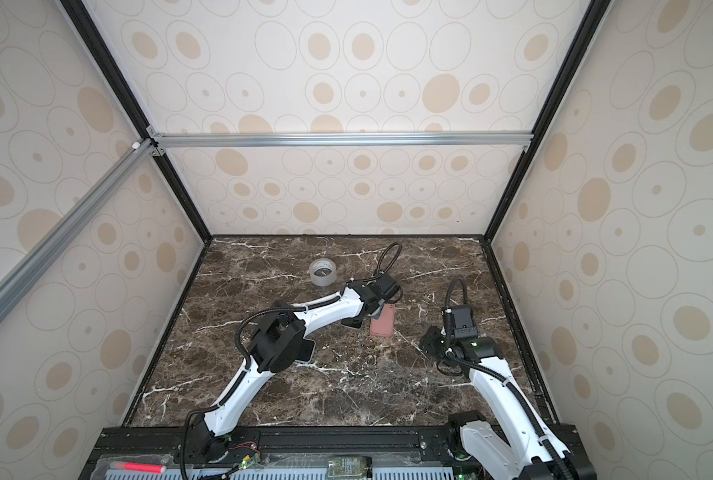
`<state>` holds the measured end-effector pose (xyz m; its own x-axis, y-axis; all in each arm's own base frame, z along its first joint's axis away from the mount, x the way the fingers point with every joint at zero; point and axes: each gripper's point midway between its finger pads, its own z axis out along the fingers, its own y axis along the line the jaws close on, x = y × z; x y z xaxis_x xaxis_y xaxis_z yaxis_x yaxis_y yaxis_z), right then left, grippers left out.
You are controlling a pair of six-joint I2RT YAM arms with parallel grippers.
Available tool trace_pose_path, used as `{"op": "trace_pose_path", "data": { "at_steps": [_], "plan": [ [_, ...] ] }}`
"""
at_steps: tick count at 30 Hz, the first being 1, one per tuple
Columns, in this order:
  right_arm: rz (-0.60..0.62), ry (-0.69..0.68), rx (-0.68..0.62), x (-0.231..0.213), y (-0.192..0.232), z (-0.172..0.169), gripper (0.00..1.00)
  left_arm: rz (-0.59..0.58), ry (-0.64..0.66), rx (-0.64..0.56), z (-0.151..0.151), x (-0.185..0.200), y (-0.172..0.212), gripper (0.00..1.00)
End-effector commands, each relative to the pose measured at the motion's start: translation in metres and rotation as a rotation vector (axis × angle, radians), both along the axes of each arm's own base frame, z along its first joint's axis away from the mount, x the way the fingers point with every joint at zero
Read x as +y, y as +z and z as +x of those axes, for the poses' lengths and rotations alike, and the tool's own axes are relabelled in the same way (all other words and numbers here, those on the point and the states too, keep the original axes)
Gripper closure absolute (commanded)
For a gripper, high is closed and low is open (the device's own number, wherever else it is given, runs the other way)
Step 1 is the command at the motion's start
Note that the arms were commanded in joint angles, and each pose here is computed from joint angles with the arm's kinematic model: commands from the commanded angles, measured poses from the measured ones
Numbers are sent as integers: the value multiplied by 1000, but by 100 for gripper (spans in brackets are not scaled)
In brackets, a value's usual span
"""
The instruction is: Take the phone out of the phone case
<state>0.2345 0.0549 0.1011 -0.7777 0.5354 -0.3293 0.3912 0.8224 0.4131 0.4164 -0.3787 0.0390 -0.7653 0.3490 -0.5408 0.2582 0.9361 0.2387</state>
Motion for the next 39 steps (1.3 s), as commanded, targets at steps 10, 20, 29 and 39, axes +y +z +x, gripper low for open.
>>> {"op": "trace_pose_path", "data": {
  "at_steps": [10, 20, 29, 39],
  "plan": [
    [-12, 142, -46, 21, 12, 10, 42, -287, 9, -124, -22, 8, 120, 41],
    [-26, 410, -114, 105, 17, 30, 40, -511, 65, -200, -91, 102, 164, 23],
    [-159, 817, -184, 207, 9, 33, 39, -646, 251, -178, -121, 200, 137, 12],
    [-223, 1216, -198, 285, -7, 21, 21, -778, 423, -161, -129, 273, 111, 0]
  ]
}}
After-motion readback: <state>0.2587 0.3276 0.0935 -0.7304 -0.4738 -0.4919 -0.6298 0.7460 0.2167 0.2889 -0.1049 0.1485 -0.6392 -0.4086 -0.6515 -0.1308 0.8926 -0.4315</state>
